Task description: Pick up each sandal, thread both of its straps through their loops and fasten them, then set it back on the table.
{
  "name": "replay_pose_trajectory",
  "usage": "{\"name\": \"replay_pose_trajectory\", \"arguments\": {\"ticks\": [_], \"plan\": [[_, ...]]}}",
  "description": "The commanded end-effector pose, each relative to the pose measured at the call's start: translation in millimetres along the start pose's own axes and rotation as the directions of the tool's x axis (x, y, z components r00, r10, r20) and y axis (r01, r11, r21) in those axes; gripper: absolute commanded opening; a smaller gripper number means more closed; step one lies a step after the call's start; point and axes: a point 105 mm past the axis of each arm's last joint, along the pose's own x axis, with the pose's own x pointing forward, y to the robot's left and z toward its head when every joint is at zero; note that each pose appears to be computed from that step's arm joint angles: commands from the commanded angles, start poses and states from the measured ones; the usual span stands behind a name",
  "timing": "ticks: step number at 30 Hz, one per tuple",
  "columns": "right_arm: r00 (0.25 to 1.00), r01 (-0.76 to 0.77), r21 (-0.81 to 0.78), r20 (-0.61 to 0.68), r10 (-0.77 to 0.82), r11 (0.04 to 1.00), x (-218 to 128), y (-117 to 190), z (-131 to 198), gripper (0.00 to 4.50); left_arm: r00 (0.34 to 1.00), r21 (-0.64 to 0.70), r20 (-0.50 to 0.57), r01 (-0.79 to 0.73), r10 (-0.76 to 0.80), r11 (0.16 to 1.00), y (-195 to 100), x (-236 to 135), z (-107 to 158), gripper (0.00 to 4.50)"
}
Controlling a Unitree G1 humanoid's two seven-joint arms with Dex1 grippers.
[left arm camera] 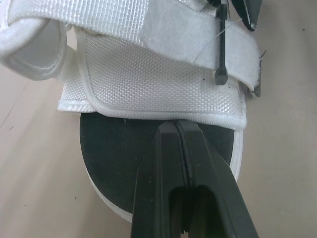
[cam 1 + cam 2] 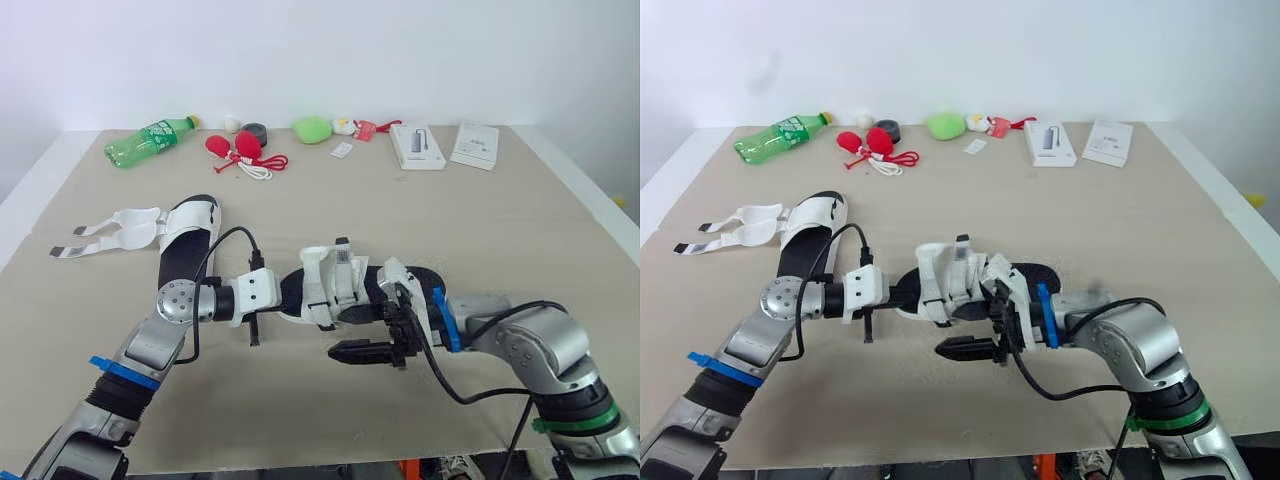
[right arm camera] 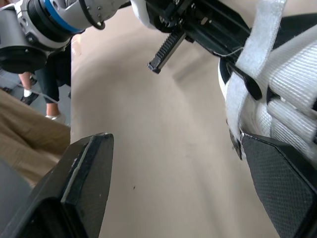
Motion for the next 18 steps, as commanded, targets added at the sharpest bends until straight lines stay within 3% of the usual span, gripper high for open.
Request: {"name": "replay_pose_trajectory", "arguments": {"ticks": [1, 9, 11, 13, 15, 18], "plan": [[0.999, 0.02, -0.065, 0.033, -0.018, 0.998, 2.4, 1.6, 8.4, 4.41, 0.996, -0.042, -0.075, 0.049, -0.052, 0.998, -15.0, 3.8, -18.5, 0.0], [0.998, 0.048, -0.064, 0.043, -0.045, 0.997, 19.3, -11.3, 4.6, 4.41, 0.996, -0.047, -0.075, 0.045, -0.049, 0.998, -18.4, 2.4, -17.9, 0.0], [0.998, 0.053, -0.061, 0.048, -0.05, 0.997, 23.0, -14.6, 5.7, 3.39, 0.996, -0.049, -0.08, 0.041, -0.045, 0.998, -18.2, 1.2, -18.7, 0.0], [0.997, 0.066, -0.066, 0.043, -0.063, 0.996, 25.1, -18.4, 4.8, 2.87, 0.996, -0.051, -0.084, 0.036, -0.04, 0.998, -17.6, 0.0, -19.5, 0.0], [0.997, 0.068, -0.067, 0.041, -0.066, 0.995, 26.4, -20.2, 3.8, 1.79, 0.996, -0.052, -0.086, 0.031, -0.036, 0.998, -17.5, -1.1, -20.2, 0.0], [0.997, 0.053, -0.026, 0.053, -0.051, 0.998, 24.8, -19.5, 3.3, 0.86, 0.995, -0.052, -0.093, 0.025, -0.03, 0.998, -17.6, -2.3, -21.3, 0.0]]}}
